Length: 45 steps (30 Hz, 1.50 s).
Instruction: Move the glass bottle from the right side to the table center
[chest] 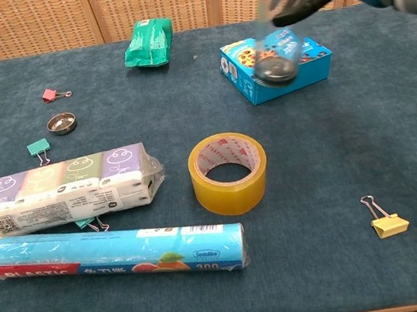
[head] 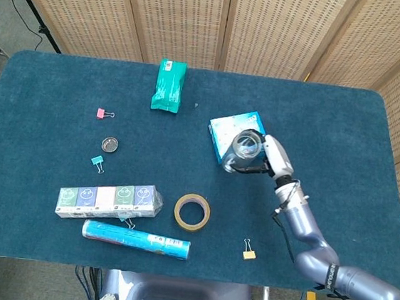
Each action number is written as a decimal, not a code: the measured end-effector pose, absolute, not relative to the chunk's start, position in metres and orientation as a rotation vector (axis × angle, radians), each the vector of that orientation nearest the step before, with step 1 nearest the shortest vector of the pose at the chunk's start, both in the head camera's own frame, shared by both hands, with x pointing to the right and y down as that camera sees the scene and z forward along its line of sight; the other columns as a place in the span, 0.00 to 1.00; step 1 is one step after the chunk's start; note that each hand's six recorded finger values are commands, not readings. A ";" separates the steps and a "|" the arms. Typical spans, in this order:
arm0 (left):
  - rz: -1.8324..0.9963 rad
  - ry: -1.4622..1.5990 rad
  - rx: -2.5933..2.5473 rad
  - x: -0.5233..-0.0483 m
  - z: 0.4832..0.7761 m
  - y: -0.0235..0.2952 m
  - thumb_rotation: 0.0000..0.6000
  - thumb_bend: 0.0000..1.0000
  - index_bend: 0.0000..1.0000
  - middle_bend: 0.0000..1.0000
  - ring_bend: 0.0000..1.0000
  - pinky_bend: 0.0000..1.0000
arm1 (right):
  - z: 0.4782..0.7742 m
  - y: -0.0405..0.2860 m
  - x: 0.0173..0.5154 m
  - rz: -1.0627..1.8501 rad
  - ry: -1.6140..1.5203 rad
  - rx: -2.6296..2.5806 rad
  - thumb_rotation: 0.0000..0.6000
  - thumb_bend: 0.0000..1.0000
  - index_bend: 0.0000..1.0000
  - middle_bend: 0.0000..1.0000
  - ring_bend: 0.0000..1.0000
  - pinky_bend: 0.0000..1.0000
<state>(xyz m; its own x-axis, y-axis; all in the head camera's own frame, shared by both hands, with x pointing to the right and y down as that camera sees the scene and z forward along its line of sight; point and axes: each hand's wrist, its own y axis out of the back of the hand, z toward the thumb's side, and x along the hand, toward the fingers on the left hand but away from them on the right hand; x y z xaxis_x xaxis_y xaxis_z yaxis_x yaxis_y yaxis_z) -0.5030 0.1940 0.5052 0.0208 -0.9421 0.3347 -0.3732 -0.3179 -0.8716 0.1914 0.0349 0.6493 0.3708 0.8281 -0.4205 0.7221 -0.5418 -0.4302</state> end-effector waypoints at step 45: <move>-1.242 1.425 -1.789 -0.527 0.492 0.192 1.00 0.00 0.00 0.00 0.00 0.00 | 0.680 0.064 0.058 0.913 -1.131 -2.534 1.00 0.42 0.17 0.13 0.12 0.22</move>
